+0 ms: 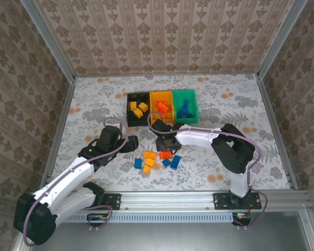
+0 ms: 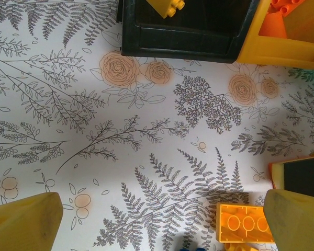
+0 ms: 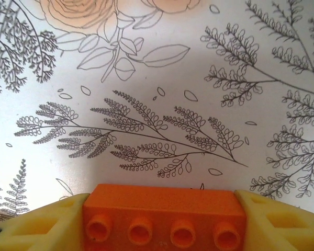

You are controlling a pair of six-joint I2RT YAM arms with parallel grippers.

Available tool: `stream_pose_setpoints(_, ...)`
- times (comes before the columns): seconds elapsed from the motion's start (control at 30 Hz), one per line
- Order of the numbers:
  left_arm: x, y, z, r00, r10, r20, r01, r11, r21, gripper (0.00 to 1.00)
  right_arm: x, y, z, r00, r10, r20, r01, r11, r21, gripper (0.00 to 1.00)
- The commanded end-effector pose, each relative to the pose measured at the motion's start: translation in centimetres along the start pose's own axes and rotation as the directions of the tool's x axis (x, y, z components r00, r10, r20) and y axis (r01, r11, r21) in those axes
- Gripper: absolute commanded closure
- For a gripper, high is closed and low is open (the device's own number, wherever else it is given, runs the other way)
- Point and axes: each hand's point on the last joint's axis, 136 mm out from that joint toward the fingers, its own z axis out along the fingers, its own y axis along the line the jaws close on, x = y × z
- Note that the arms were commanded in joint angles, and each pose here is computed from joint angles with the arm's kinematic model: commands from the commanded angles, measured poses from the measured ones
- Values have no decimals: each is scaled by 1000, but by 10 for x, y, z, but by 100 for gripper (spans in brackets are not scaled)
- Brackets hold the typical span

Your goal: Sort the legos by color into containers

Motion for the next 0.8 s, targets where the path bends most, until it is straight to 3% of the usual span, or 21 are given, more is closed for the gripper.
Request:
stream_pose_setpoints(0.0,-1,-1,-1,1000,-15,5,15,1000,12,0,-30,-1,-35,993,-1,116,6,999,-40,48)
stream_pose_setpoints(0.27,-4,-5,-2,1000,4,6,-5,1000,28,0,-112,2,-87,964,37,262,-6,993,-115,48)
stream_pose_setpoints(0.4,-1,-7,0,1000,12,-10,-12,999,40,1,-156,2,-78,951,52,305,-23,995,-98,47)
stream_pose_setpoints(0.67,8,-9,8,996,51,-79,-48,998,35,5,-205,1,-43,953,13,303,-17,1000,11,44)
stream_pose_setpoints(0.77,11,-11,10,994,62,-95,-58,997,42,4,-211,7,-36,955,15,297,-17,1000,5,35)
